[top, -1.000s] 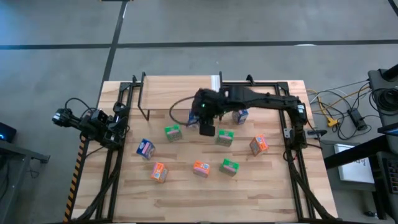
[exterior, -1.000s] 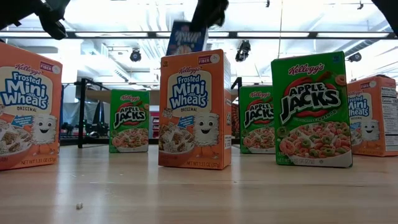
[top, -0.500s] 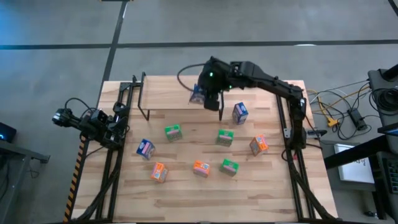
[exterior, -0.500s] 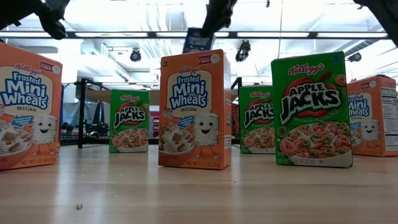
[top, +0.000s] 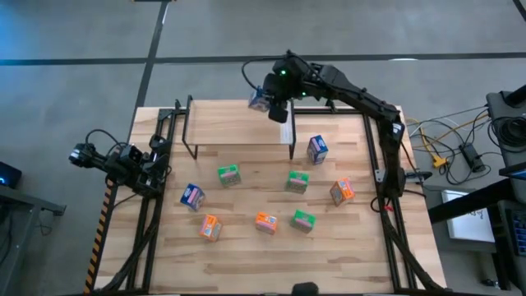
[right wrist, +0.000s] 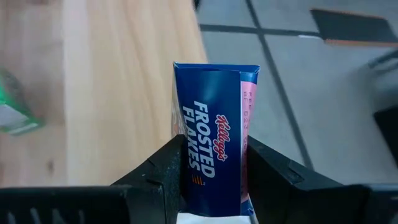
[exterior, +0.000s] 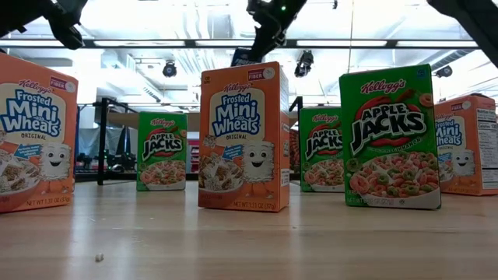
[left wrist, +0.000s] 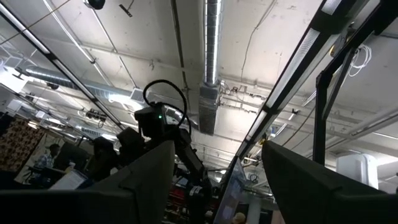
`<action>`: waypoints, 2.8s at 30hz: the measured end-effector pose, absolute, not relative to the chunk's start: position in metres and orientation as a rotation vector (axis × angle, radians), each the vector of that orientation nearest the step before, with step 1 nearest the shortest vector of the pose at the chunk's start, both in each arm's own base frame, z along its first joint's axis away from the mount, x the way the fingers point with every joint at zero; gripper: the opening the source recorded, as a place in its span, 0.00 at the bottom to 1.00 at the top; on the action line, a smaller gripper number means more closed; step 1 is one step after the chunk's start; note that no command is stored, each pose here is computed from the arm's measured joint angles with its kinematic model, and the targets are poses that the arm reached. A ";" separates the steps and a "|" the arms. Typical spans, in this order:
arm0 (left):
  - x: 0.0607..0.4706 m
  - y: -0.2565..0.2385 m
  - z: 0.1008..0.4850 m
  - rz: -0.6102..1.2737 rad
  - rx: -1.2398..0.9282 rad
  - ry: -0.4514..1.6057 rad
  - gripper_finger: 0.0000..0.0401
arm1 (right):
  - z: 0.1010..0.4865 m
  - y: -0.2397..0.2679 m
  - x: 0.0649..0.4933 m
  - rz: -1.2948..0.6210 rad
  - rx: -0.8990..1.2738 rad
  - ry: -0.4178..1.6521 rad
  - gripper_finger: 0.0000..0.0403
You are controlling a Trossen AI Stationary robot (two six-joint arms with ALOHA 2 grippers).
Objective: Stack cereal on shelf
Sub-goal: Put the center blue cereal box on the shelf
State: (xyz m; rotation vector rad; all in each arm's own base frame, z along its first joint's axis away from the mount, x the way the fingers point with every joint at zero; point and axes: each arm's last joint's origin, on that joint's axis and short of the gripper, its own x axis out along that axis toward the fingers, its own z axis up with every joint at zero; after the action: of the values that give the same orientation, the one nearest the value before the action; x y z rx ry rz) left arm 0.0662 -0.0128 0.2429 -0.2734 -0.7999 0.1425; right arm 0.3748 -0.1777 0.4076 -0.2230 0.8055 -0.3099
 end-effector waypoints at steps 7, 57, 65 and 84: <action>0.066 -0.013 0.243 0.143 -0.273 -0.800 0.56 | 0.380 -0.187 0.394 -0.271 -0.263 0.871 0.34; 0.066 -0.013 0.243 0.143 -0.273 -0.800 0.56 | 0.410 -0.178 0.391 -0.256 -0.211 0.719 0.55; 0.066 -0.013 0.243 0.142 -0.273 -0.800 0.56 | 0.428 -0.153 0.369 -0.227 -0.158 0.772 0.46; 0.066 -0.013 0.243 0.143 -0.273 -0.800 0.56 | 0.352 -0.171 0.381 -0.353 -0.100 0.990 0.03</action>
State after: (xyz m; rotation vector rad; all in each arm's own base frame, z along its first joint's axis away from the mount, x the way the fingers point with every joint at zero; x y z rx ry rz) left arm 0.0661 -0.0128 0.2430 -0.2733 -0.7999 0.1425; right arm 0.3810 -0.1712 0.3521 -0.0996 0.9899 -0.3535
